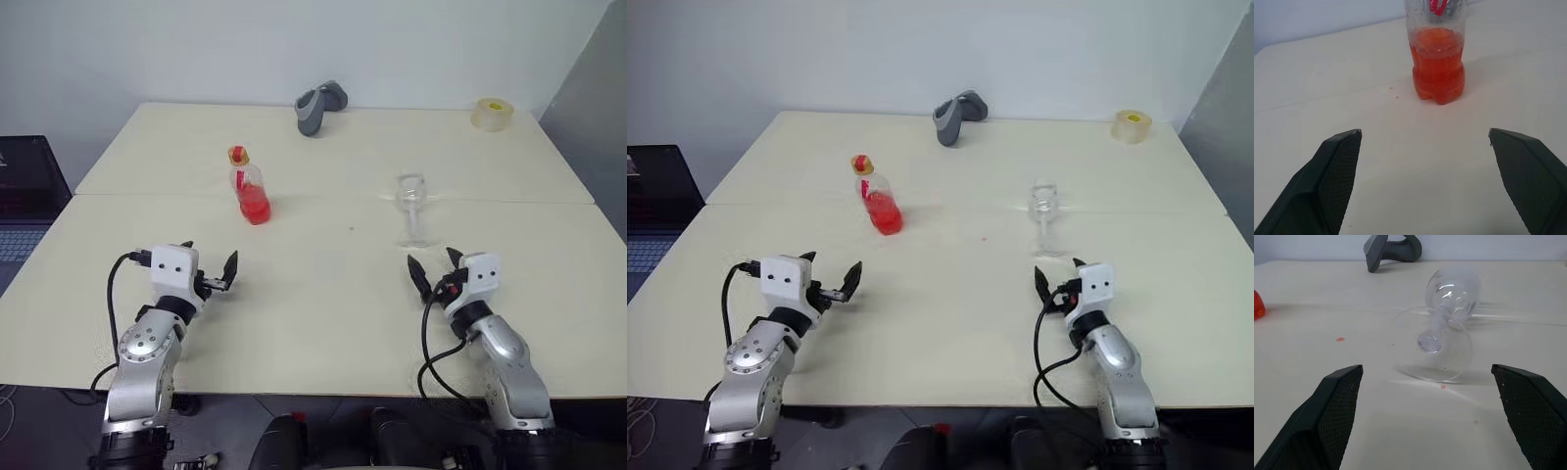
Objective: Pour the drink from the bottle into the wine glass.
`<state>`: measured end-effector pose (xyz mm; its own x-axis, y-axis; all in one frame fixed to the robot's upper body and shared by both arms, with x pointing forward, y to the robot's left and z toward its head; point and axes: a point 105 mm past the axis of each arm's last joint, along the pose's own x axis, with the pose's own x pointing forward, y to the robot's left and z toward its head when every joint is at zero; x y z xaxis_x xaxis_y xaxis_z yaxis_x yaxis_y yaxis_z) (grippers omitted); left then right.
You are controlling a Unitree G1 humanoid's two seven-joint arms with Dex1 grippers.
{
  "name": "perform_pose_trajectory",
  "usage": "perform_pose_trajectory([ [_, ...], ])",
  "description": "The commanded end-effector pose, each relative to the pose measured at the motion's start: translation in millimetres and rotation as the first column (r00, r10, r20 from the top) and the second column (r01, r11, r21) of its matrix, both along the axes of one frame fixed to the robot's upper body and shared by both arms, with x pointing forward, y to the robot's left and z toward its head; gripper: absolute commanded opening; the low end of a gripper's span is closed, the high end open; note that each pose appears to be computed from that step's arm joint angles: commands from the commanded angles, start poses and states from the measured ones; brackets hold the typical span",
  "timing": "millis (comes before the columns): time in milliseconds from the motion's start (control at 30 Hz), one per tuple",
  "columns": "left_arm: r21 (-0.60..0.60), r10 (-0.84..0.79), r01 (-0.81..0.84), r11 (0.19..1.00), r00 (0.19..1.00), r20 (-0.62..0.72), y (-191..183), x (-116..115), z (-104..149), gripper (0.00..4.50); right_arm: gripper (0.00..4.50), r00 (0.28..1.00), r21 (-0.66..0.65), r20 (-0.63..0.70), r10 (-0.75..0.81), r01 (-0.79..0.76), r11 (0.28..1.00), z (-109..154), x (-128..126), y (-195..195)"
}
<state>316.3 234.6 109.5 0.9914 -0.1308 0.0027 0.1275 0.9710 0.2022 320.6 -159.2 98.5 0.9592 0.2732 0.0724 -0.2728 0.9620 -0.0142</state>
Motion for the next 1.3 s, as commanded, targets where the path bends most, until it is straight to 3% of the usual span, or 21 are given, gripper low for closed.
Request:
perform_pose_trajectory([
  [33, 0.018, -0.033, 0.032, 0.999, 0.998, 0.056, -8, -2, 10, 4.47, 4.5, 0.999, -0.012, 0.05, 0.014, -0.013, 1.0, 11, 1, -1],
  [600, 0.092, -0.147, 0.14, 0.986, 0.986, 0.074, -21, -6, 8, 4.47, 4.5, 0.98, -0.064, 0.014, 0.198, -0.196, 0.978, 8, -8, 21],
  [767, 0.068, -0.177, 0.171, 0.983, 0.981, 0.085, -25, 1, 11, 4.47, 4.5, 0.947, -0.082, 0.007, 0.322, -0.321, 0.944, 16, -17, 36],
  [900, 0.004, -0.169, 0.17, 0.986, 0.979, 0.118, -28, 16, 20, 4.47, 4.5, 0.866, -0.113, 0.008, 0.501, -0.497, 0.86, 35, -33, 60],
  [1067, -0.037, -0.099, 0.102, 0.994, 0.993, 0.07, -26, 47, 18, 4.47, 4.5, 0.801, -0.139, 0.028, 0.598, -0.589, 0.796, 59, -35, 79],
  [1300, -0.03, -0.082, 0.083, 0.996, 0.996, 0.022, -31, 90, 17, 4.47, 4.5, 0.775, -0.138, 0.085, 0.626, -0.613, 0.778, 87, -31, 92],
])
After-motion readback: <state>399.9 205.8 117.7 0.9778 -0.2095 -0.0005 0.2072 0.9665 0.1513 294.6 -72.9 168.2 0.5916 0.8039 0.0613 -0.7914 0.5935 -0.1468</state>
